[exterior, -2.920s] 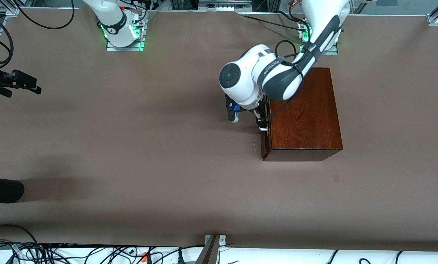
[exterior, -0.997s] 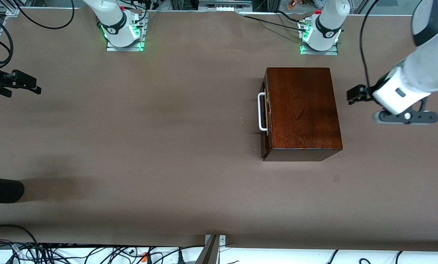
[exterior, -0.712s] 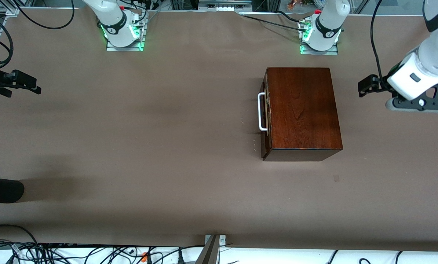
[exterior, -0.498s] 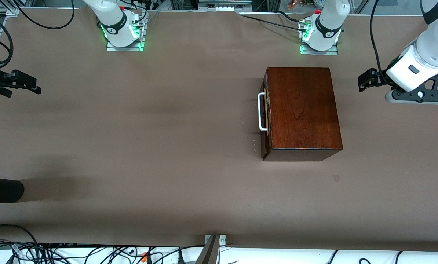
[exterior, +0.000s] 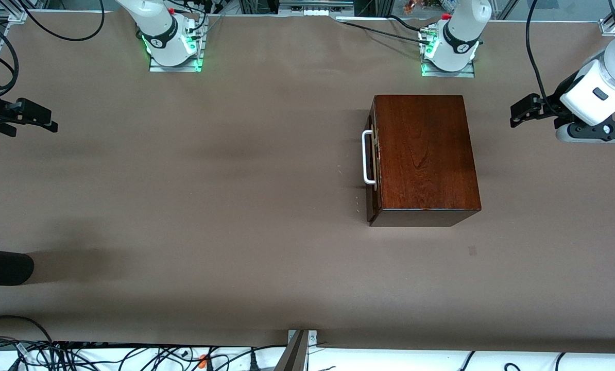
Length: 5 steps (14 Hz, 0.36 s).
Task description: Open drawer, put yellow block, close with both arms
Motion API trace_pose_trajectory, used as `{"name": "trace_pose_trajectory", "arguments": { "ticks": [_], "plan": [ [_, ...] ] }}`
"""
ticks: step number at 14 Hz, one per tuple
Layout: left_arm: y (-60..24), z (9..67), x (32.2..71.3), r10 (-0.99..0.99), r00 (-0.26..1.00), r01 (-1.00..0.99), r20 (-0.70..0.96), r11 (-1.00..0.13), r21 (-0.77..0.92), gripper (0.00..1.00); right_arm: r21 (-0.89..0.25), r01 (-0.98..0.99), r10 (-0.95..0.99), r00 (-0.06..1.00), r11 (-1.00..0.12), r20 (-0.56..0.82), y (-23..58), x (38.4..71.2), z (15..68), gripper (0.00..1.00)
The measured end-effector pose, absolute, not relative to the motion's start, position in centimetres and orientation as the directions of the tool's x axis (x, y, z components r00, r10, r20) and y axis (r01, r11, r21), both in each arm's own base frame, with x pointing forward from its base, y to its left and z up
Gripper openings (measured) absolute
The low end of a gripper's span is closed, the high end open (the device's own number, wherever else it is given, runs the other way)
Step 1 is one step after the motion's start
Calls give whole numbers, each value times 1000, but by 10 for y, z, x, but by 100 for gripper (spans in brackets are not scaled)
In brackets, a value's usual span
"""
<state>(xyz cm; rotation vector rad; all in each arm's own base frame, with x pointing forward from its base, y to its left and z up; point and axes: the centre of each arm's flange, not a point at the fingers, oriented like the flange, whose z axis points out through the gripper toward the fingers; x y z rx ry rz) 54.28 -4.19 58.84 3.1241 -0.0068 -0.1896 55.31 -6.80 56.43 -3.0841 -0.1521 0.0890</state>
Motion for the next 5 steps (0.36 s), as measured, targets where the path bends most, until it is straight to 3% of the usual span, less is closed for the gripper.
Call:
{"name": "trace_pose_trajectory", "arguments": {
  "ticks": [5],
  "plan": [
    [-43, 590, 542, -6, 993, -4, -117, -1000, 17, 100, -55, 97, 100, 993, -994, -55, -68, 553, 564, 100]
  ]
}}
